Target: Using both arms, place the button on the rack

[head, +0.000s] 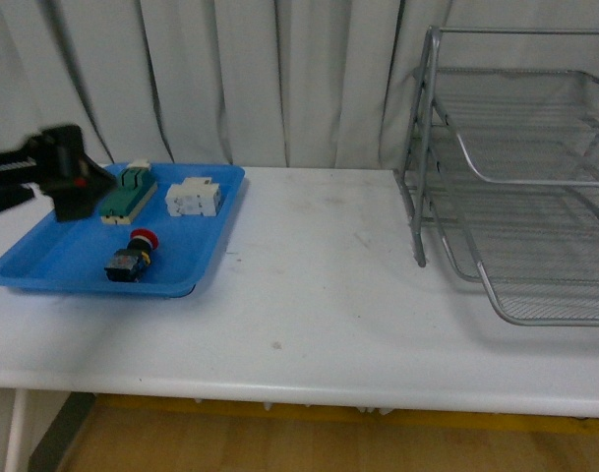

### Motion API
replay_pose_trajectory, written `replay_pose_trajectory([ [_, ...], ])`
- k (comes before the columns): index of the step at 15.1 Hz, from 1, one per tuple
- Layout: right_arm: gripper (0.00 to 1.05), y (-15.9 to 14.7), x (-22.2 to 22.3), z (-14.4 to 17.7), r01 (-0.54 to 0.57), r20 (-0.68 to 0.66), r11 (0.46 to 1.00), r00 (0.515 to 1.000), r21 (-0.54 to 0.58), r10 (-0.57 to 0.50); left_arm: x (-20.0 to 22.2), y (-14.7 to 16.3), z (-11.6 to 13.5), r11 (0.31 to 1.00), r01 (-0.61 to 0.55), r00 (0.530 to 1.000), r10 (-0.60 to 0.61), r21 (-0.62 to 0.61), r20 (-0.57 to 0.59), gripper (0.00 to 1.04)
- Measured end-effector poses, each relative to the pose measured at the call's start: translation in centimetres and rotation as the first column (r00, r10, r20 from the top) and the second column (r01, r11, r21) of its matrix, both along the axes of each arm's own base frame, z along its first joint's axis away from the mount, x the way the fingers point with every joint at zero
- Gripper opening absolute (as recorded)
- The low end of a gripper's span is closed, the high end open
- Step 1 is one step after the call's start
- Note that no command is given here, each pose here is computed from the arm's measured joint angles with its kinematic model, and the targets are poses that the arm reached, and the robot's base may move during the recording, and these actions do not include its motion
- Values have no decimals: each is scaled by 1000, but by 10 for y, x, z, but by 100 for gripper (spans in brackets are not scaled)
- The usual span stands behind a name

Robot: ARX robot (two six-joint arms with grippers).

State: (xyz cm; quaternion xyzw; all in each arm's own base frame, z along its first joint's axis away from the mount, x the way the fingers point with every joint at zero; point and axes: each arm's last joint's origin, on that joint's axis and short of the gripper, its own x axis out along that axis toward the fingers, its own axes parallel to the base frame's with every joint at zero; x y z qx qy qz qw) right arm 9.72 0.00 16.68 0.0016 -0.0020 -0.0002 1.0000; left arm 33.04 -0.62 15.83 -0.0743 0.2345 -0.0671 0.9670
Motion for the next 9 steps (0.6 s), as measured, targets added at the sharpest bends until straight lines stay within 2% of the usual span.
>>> replay_pose_trajectory([
  [2,98,0,0,0,0,0,1000,1000,0,0,52,-3,-27,998,40,990,-33,52,-140,98],
  [4,98,0,0,0,0,0,1000,1000,0,0,90,-5,-28,990,63,978,-36,126,-205,98],
  [7,98,0,0,0,0,0,1000,1000,0,0,127,-1,-36,974,84,962,-25,209,-270,98],
  [9,98,0,0,0,0,0,1000,1000,0,0,144,22,-56,954,95,938,10,285,-347,98],
])
